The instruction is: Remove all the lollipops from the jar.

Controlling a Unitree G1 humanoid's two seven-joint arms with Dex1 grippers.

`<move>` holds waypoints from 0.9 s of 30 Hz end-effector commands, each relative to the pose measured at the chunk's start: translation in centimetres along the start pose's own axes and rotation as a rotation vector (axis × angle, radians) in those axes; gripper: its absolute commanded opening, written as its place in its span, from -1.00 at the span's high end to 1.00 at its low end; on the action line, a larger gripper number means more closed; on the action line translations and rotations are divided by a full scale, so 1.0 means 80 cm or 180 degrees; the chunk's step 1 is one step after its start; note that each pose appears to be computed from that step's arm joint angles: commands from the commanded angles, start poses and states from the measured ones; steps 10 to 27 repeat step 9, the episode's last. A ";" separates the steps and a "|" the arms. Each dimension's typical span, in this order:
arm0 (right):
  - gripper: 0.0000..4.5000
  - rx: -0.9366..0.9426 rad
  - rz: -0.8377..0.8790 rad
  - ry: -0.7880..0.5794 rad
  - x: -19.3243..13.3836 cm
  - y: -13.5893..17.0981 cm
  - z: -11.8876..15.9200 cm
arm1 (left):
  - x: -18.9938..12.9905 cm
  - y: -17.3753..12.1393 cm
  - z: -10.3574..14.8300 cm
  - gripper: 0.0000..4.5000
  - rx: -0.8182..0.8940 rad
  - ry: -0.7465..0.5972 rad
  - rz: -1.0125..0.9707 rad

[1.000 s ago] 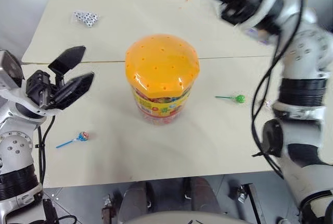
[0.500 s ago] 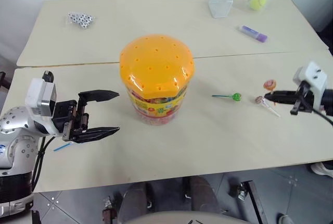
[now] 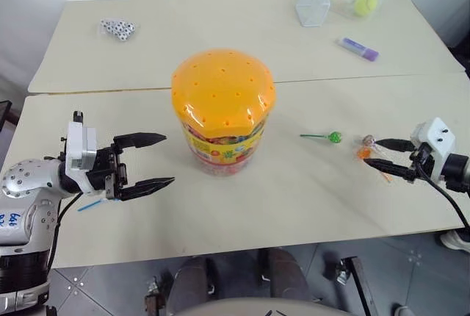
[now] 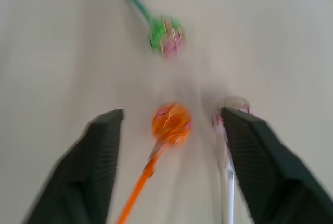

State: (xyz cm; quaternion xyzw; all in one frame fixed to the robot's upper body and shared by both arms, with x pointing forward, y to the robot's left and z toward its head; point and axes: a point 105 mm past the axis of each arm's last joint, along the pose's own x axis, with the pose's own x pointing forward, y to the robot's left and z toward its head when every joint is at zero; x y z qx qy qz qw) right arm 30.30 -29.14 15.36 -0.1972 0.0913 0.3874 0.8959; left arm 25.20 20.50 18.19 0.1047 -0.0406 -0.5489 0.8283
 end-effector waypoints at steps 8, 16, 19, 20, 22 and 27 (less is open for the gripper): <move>-0.99 -0.0880 0.1208 -0.1206 0.078 0.112 0.089 | -0.053 0.008 -0.046 -1.00 0.0103 0.0599 0.1177; -0.99 -0.0866 0.1215 -0.1214 0.083 0.114 0.085 | -0.052 0.006 -0.049 -1.00 0.0099 0.0602 0.1232; -0.99 -0.0866 0.1215 -0.1214 0.083 0.114 0.085 | -0.052 0.006 -0.049 -1.00 0.0099 0.0602 0.1232; -0.99 -0.0866 0.1215 -0.1214 0.083 0.114 0.085 | -0.052 0.006 -0.049 -1.00 0.0099 0.0602 0.1232; -0.99 -0.0866 0.1215 -0.1214 0.083 0.114 0.085 | -0.052 0.006 -0.049 -1.00 0.0099 0.0602 0.1232; -0.99 -0.0866 0.1215 -0.1214 0.083 0.114 0.085 | -0.052 0.006 -0.049 -1.00 0.0099 0.0602 0.1232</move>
